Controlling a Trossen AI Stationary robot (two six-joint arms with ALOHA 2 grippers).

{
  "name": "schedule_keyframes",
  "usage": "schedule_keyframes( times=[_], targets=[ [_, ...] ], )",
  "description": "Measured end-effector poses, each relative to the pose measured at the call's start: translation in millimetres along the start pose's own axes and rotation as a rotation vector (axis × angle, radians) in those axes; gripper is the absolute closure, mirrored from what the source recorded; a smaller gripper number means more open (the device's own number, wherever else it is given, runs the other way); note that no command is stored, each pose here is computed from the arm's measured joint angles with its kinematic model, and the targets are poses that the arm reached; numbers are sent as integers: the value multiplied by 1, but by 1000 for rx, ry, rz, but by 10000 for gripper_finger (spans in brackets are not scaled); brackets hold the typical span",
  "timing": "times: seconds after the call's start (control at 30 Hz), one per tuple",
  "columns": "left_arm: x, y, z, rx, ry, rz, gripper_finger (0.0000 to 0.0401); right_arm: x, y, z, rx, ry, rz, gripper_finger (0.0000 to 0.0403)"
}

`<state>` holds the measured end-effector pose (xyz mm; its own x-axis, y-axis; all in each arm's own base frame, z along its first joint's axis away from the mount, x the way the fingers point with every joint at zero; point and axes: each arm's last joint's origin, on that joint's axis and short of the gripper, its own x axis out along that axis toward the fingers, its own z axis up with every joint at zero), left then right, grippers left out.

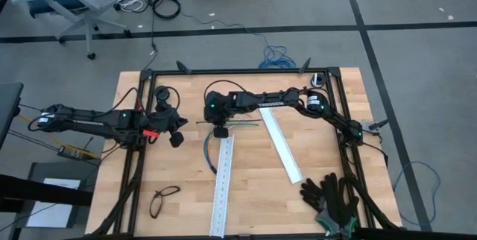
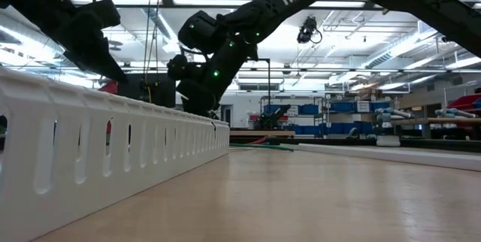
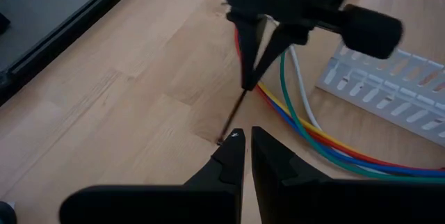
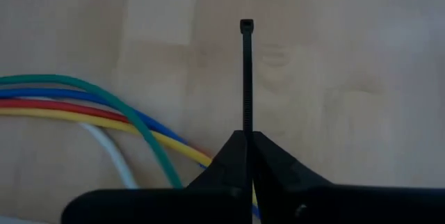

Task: Ziptie cables
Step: Wrap the black zip tie around the object

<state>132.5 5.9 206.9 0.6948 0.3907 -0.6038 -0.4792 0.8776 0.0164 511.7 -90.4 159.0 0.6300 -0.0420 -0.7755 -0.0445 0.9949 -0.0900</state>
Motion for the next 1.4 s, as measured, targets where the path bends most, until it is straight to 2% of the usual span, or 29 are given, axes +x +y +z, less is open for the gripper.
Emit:
schedule_keyframes(
  times=[0.33, 0.53, 0.7, 0.9, 1.23, 1.33, 1.4],
  targets=[
    [0, 0, 0, 0, 0, 1, 401, 0, -3, -1, -3, 1, -7, 336],
    [0, 0, 0, -1, -2, 0, 401, -1, -11, 0, 5, -15, -43, 321],
    [2, -1, 2, -18, -39, -11, 401, -1, -17, 1, 23, -43, -43, 321],
    [12, -3, -9, -17, -76, -23, 401, 0, -16, -2, 30, -28, -28, 320],
    [17, -4, -13, -33, -103, -56, 401, 15, -22, -35, 90, 38, -42, 323],
    [17, -5, -11, -38, -120, -62, 401, 15, -25, -37, 99, 33, -9, 343],
    [17, -5, -12, -35, -116, -61, 401, 15, -25, -37, 90, 30, -8, 377]
  ],
)
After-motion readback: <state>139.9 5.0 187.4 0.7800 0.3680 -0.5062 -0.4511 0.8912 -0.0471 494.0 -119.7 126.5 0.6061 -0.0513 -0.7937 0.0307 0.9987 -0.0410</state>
